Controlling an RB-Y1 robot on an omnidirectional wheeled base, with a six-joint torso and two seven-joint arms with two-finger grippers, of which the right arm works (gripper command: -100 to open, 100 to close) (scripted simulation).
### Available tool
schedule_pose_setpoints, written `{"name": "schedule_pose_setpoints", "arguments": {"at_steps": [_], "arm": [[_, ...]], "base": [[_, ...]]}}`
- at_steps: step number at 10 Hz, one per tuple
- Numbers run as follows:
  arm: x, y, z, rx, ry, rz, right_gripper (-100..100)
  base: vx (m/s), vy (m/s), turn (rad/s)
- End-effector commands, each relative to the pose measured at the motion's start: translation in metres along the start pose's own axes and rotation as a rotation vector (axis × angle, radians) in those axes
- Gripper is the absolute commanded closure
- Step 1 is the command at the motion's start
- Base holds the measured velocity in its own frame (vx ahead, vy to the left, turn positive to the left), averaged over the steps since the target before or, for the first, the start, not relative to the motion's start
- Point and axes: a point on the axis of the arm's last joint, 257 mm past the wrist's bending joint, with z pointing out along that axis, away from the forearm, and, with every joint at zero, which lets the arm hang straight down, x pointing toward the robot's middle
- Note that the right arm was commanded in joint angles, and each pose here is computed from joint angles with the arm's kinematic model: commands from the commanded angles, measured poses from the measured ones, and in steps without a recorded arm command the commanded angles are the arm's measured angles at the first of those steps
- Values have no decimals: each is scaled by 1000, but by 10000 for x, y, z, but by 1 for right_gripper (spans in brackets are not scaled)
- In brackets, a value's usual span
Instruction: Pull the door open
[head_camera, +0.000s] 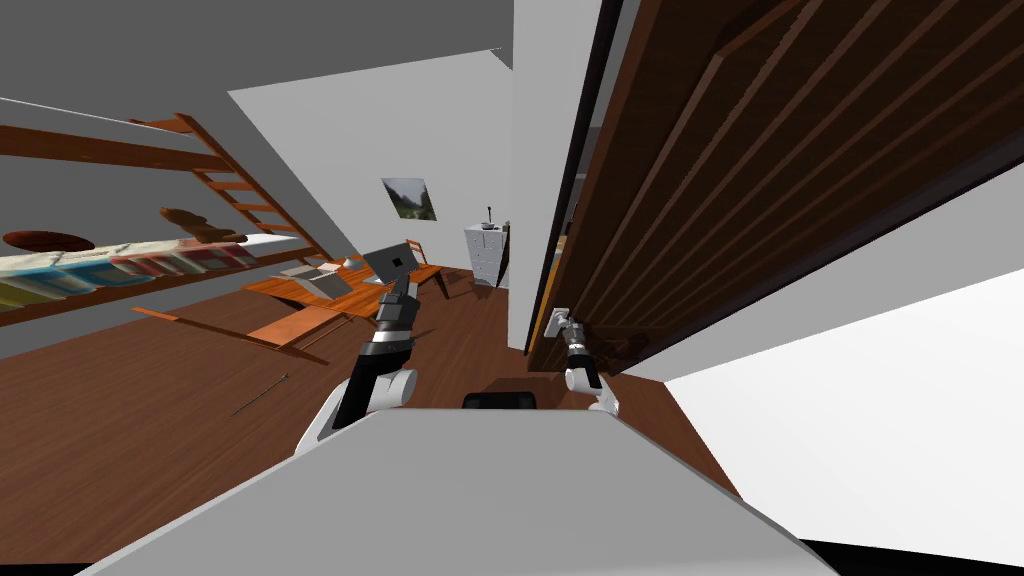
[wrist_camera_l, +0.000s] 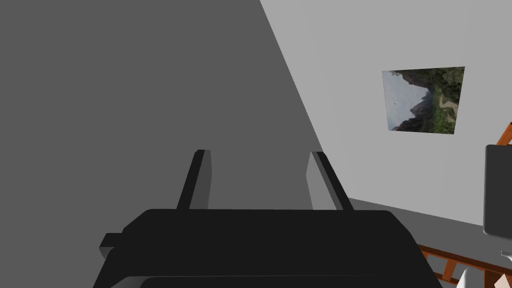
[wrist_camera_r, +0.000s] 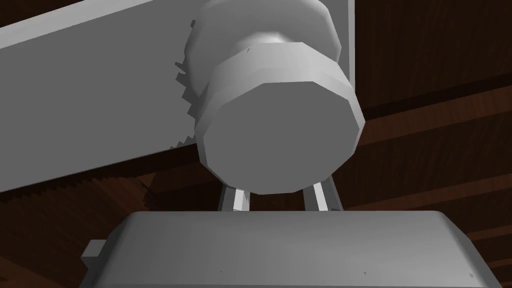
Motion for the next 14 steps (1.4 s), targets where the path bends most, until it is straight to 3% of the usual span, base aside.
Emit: {"name": "schedule_pose_setpoints", "arguments": {"at_steps": [1, 3, 4, 7, 8, 10, 11, 12, 13, 14], "arm": [[248, 66, 59, -17, 30, 66, 100], [248, 66, 59, -17, 30, 66, 100], [251, 56, 51, -14, 20, 148, 100], [251, 56, 51, -14, 20, 148, 100], [254, 44, 41, -11, 10, 230, 100], [254, 44, 41, -11, 10, 230, 100], [259, 29, 31, -8, 0, 312, 100], [259, 29, 31, -8, 0, 312, 100], [264, 13, 21, -4, -10, 392, 100], [264, 13, 21, -4, -10, 392, 100]], "base": [[-63, -49, 47], [-13, -7, 6], [-25, -18, 76], [-17, -15, 15], [-29, -27, 105], [-31, -29, 31], [-33, -14, 65], [-37, -28, 65], [-36, -43, 104], [-32, -39, 45]]}}
